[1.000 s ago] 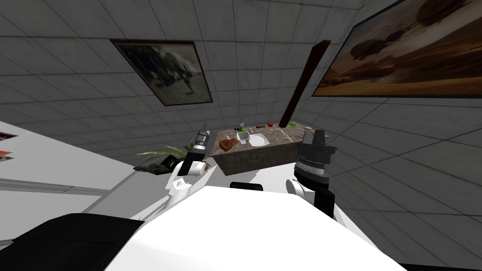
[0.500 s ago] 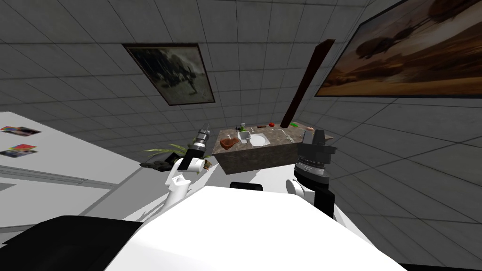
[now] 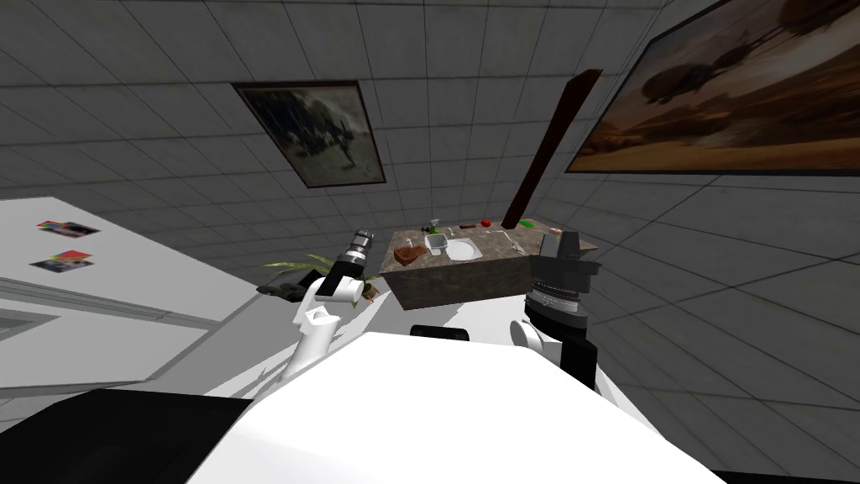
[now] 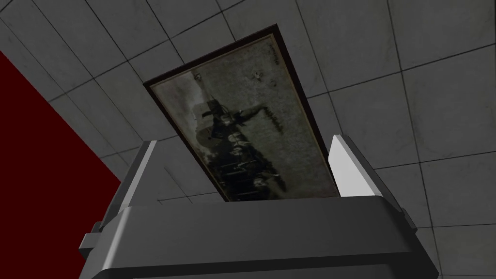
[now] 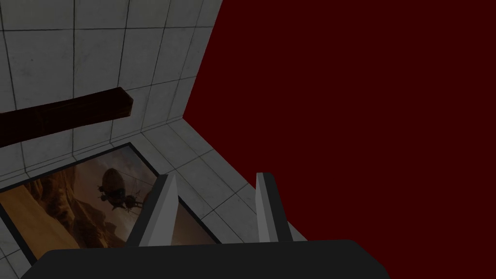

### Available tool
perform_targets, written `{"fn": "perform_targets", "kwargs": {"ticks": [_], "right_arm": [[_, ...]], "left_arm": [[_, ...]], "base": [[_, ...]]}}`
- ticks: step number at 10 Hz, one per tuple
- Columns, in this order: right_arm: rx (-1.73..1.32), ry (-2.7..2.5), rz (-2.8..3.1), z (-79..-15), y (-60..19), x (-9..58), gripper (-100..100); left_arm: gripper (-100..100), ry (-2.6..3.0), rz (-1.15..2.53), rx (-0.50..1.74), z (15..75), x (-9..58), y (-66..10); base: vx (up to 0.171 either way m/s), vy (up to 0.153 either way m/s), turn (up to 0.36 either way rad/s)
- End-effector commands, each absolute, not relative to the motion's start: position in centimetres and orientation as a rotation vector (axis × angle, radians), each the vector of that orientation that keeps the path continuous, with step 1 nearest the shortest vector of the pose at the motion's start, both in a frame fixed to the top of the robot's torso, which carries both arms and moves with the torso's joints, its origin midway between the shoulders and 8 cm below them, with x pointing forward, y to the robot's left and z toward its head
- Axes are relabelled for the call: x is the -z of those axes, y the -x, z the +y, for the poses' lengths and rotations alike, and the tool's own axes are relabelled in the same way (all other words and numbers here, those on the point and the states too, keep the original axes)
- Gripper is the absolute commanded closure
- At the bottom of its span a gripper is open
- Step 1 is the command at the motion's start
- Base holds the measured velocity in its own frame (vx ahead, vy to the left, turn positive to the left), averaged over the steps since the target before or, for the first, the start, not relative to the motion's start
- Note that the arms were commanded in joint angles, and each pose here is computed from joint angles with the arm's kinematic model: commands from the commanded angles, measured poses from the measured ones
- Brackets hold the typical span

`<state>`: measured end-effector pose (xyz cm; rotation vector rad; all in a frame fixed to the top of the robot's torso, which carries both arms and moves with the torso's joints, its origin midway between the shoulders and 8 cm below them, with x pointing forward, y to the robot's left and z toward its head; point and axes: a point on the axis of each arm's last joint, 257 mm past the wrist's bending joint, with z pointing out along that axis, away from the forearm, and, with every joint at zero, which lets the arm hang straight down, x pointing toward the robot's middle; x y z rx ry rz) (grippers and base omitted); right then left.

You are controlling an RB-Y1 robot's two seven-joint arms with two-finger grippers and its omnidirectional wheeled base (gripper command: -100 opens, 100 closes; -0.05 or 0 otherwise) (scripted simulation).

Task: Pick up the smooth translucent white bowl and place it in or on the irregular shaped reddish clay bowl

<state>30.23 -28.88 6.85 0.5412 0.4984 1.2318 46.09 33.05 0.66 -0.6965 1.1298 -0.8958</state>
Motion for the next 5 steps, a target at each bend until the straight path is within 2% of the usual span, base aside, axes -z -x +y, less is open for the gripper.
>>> {"fn": "perform_targets", "kwargs": {"ticks": [1, 5], "right_arm": [[-1.232, -0.541, 0.498, -28.9, -30.2, -6.8, 0], [-1.232, -0.541, 0.498, -28.9, -30.2, -6.8, 0]], "left_arm": [[-100, 0.713, 1.149, 0.876, 34.0, -0.8, -47.1], [-100, 0.775, 1.200, 0.830, 35.4, 0.3, -48.2]], "base": [[-0.021, -0.023, 0.088], [-0.017, -0.031, 0.046]]}}
